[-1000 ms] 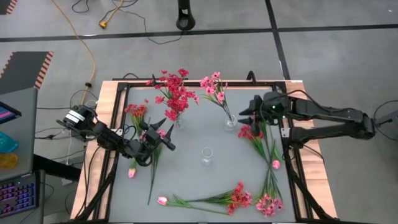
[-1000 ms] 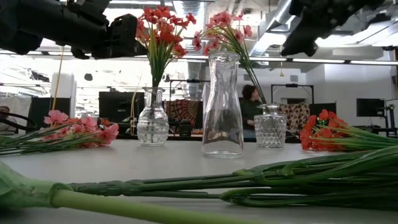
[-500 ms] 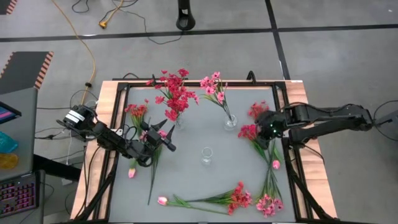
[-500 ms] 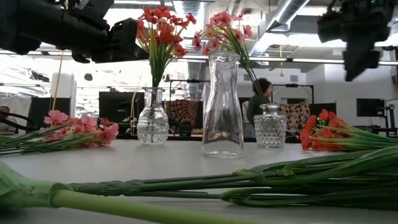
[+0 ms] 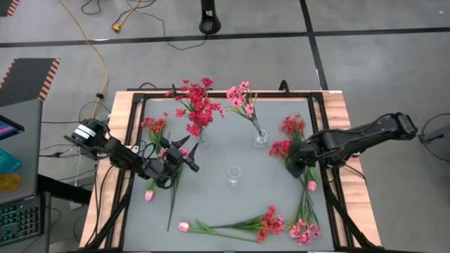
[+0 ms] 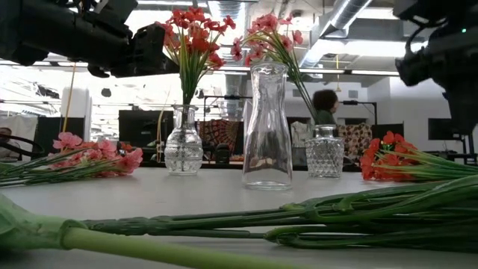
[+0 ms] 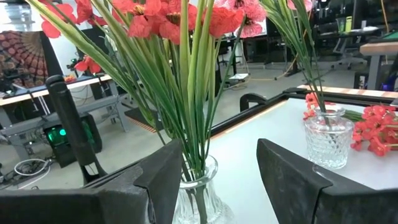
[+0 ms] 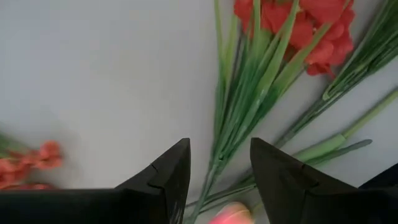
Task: Sort flowers into vase by color
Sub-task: Put the red flowers into the top left transparent vase
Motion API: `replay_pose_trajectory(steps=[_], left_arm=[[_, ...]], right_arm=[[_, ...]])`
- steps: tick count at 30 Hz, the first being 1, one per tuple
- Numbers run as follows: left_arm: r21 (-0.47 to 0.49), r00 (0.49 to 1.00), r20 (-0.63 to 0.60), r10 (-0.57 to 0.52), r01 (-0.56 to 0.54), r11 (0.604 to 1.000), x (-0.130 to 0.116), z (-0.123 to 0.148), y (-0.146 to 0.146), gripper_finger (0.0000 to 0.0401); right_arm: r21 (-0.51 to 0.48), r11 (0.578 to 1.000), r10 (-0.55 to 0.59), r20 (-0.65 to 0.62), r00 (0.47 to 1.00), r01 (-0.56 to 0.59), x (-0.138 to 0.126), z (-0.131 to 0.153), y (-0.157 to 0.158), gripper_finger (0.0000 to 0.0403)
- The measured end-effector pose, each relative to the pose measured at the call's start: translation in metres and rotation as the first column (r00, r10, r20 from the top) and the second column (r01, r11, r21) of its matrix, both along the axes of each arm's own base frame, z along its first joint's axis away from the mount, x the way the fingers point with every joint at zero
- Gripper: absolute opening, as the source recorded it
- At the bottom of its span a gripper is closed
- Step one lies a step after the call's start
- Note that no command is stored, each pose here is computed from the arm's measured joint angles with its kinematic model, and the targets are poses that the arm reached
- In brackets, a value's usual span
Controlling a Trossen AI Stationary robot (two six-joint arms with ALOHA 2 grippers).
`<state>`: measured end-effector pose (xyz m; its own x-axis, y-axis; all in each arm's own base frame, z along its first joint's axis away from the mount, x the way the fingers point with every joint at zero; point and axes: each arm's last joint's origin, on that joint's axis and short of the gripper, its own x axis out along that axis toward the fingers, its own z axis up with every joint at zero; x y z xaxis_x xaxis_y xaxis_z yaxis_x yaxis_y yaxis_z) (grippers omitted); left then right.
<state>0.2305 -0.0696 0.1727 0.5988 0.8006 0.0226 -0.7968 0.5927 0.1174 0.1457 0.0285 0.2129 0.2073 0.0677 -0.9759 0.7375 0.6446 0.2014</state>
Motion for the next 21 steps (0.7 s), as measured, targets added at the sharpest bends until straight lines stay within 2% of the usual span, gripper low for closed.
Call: replay_pose_trajectory(steps=[12, 21], left_arm=[[0.001, 1.000, 0.003, -0.024, 0.024, 1.000, 0.001, 0.000, 0.000, 0.0197], [0.001, 1.000, 0.003, -0.024, 0.024, 1.000, 0.001, 0.000, 0.000, 0.0197]], right_arm=[[-0.047, 0.999, 0.014, -0.237, 0.971, -0.026, 0.025, -0.038, 0.009, 0.0193], [-0.056, 0.997, 0.025, -0.287, 0.957, -0.043, 0.043, -0.063, 0.012, 0.0193]])
